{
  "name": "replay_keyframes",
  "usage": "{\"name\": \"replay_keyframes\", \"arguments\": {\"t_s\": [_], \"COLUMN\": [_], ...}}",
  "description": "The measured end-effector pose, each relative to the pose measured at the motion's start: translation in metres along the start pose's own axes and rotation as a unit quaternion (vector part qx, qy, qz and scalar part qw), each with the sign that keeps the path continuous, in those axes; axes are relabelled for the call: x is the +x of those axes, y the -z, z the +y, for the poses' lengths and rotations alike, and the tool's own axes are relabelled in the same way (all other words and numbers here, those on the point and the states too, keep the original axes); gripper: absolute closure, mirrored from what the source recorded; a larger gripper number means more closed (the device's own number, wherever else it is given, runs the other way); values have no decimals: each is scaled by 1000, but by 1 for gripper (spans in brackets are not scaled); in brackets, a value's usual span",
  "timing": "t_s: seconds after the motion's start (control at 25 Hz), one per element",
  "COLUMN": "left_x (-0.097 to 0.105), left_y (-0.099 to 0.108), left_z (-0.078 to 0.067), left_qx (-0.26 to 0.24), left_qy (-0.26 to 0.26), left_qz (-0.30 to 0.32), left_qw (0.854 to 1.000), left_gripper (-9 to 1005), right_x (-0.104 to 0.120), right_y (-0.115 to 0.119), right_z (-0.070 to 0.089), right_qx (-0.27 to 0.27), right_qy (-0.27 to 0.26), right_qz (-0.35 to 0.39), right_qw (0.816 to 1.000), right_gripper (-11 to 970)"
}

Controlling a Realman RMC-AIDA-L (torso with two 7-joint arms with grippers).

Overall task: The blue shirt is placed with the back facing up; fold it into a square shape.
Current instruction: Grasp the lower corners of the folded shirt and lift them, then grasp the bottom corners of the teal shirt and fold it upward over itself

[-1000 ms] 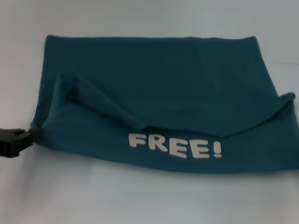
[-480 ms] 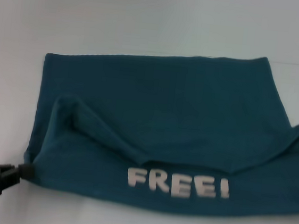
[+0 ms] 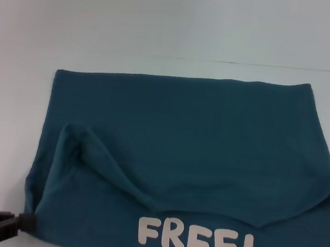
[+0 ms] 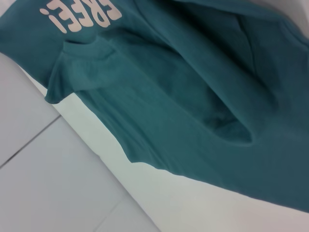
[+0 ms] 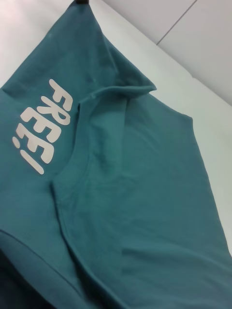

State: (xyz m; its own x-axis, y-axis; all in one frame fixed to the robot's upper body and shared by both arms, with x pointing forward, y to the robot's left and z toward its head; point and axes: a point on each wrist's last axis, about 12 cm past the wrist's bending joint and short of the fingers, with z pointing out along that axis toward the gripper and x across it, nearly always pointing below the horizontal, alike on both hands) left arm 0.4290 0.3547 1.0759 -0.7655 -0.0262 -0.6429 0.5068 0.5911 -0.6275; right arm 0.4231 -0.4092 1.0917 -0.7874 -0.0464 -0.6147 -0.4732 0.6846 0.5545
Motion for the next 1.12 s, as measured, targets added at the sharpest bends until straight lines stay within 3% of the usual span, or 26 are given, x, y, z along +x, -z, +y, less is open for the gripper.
{"name": "replay_keyframes", "arguments": {"t_s": [0.36, 0.68, 0.84, 1.12], "left_x": [8, 6, -13, -68], "left_y": [12, 18, 20, 6], "left_z": [-6, -6, -1, 17], "left_qx": [16, 16, 8, -11], "left_qy": [14, 15, 1, -14], "left_qz": [16, 14, -20, -87], "left_qw": [1000, 1000, 1000, 996], "left_gripper": [923, 917, 914, 910], "right_x": [10, -1, -20, -79], "right_y": [5, -1, -5, -13], "right_z": [1, -1, -4, -15], "right_qx": [0, -1, 5, 44], "right_qy": [-9, 0, 13, 51], "right_qz": [20, 19, 3, -55], "right_qw": [1000, 1000, 1000, 996], "right_gripper": [925, 924, 924, 924]}}
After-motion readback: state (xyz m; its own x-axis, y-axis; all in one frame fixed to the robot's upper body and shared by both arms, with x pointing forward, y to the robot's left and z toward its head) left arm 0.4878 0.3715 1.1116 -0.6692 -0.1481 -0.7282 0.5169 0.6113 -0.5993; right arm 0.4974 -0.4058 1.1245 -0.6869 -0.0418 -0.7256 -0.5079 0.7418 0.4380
